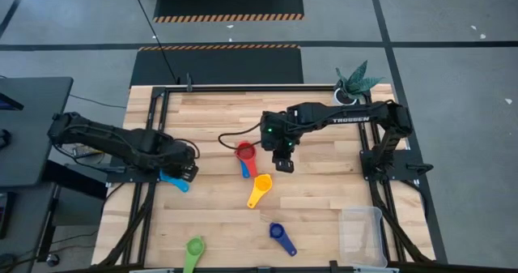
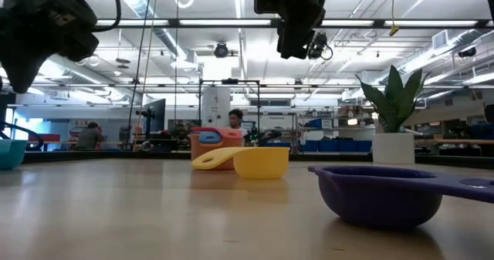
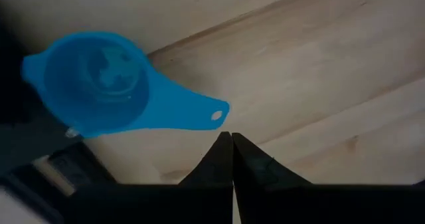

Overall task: Nest measuring cups in basket
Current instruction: Stack the light blue measuring cup on top of the red measuring cup

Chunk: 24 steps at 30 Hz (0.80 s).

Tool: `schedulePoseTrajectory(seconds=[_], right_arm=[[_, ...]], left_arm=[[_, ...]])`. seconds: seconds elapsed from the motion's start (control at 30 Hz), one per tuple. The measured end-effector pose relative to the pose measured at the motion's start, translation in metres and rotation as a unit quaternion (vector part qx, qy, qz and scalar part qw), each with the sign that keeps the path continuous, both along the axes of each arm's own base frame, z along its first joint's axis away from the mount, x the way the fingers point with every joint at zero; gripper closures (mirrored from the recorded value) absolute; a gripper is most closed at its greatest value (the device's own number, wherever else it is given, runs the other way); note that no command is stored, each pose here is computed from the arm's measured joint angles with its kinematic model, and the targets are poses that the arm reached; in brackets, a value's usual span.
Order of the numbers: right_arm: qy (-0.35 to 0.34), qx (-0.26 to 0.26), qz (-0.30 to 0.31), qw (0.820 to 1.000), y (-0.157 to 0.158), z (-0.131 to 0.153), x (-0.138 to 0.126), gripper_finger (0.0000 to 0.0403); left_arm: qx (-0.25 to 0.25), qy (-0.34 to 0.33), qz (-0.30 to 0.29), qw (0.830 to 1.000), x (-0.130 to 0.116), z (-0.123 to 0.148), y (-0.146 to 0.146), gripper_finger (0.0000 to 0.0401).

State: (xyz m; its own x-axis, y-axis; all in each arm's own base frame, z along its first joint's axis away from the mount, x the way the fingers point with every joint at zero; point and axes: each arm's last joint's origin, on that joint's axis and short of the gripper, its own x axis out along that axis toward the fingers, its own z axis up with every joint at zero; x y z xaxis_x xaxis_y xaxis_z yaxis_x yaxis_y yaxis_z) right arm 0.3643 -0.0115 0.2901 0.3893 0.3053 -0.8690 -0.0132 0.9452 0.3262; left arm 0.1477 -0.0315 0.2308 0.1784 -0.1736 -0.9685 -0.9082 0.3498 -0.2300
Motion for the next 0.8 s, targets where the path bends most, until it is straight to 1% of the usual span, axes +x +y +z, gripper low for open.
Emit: schedulePoseTrajectory(seconds=[0.13, 0.23, 0.43, 0.53, 0.67, 0.8], right_arm=[[-0.016, -0.002, 0.004, 1.0, 0.0, 0.001, 0.003, 0.0371], [-0.021, -0.004, 0.006, 1.0, 0.0, 0.002, 0.003, 0.0371], [-0.033, -0.005, 0.007, 0.999, 0.0, 0.003, 0.005, 0.0371], [-0.044, -0.006, 0.007, 0.999, -0.001, 0.004, 0.007, 0.0371], [-0.051, -0.006, 0.007, 0.999, -0.001, 0.004, 0.008, 0.0371], [-0.053, -0.006, 0.007, 0.999, -0.001, 0.004, 0.008, 0.0371]], left_arm=[[0.012, 0.015, -0.034, 0.999, -0.002, -0.002, -0.001, 0.0379], [0.02, 0.03, -0.033, 0.999, -0.002, -0.004, -0.001, 0.0357], [0.03, 0.059, 0.036, 0.997, -0.003, -0.006, 0.001, 0.0311], [0.043, 0.072, 0.091, 0.992, -0.001, -0.009, 0.001, 0.0295], [0.061, 0.088, 0.162, 0.981, 0.002, -0.014, 0.002, 0.0289], [0.076, 0.117, 0.19, 0.972, 0.002, -0.027, 0.002, 0.0289]])
